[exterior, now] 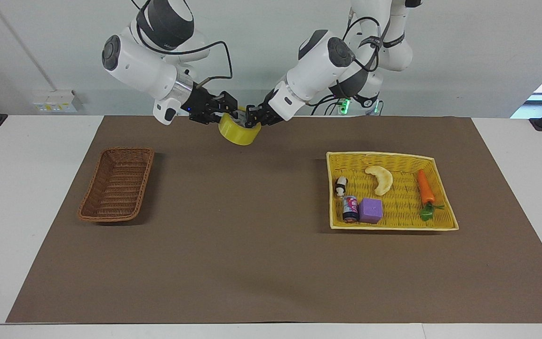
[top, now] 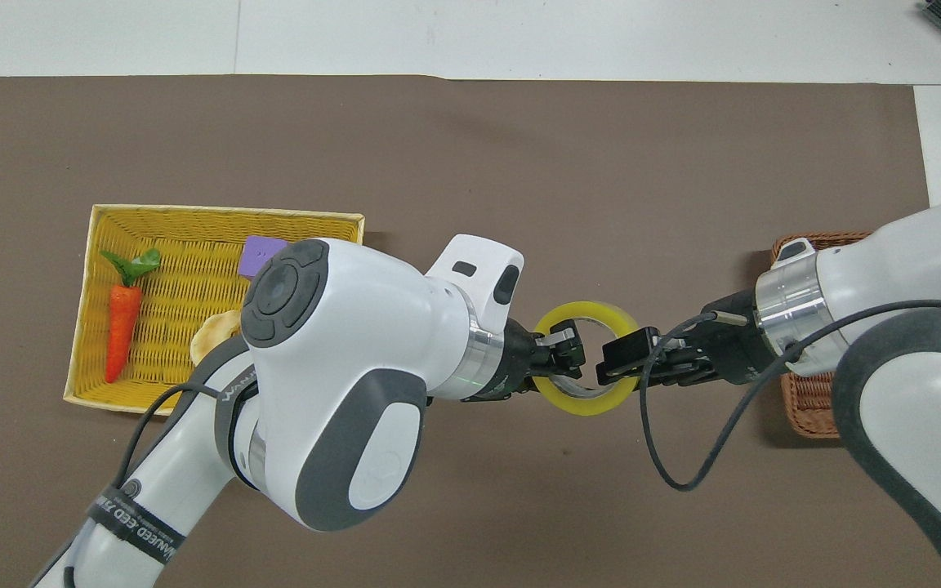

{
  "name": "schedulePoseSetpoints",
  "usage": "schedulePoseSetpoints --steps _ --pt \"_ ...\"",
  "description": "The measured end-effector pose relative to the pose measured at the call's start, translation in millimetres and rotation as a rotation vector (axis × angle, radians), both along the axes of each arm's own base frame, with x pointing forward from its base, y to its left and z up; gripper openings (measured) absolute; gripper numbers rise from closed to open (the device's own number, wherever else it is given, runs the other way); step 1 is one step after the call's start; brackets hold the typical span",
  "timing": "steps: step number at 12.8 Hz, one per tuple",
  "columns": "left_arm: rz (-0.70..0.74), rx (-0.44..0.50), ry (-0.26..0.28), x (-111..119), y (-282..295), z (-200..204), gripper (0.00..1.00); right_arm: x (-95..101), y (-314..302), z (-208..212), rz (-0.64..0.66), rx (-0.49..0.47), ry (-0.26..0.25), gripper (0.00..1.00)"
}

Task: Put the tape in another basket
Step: 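Grasp the tape roll with the right gripper while the left gripper holds it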

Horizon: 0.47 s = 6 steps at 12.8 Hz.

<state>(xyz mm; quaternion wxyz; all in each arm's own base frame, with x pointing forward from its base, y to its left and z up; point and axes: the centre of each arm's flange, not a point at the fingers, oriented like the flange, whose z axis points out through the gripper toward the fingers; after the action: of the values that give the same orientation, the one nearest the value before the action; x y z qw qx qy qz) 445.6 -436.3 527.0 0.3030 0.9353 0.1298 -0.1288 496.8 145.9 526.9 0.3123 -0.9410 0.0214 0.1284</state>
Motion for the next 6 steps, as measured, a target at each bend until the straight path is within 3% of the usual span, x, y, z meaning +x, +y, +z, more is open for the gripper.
schedulePoseSetpoints --steps 2,4,6 --pt "0.02 -0.041 0.0 -1.4 3.9 15.5 0.73 1.9 -1.0 3.5 -0.003 0.001 -0.008 0.5" --pt "0.042 -0.069 -0.009 4.0 15.1 28.0 0.98 4.5 -5.6 7.5 -0.013 0.003 -0.016 0.29" --pt "0.037 -0.073 -0.015 10.8 32.4 36.2 1.0 7.2 -13.8 9.2 -0.024 -0.003 -0.023 0.28"
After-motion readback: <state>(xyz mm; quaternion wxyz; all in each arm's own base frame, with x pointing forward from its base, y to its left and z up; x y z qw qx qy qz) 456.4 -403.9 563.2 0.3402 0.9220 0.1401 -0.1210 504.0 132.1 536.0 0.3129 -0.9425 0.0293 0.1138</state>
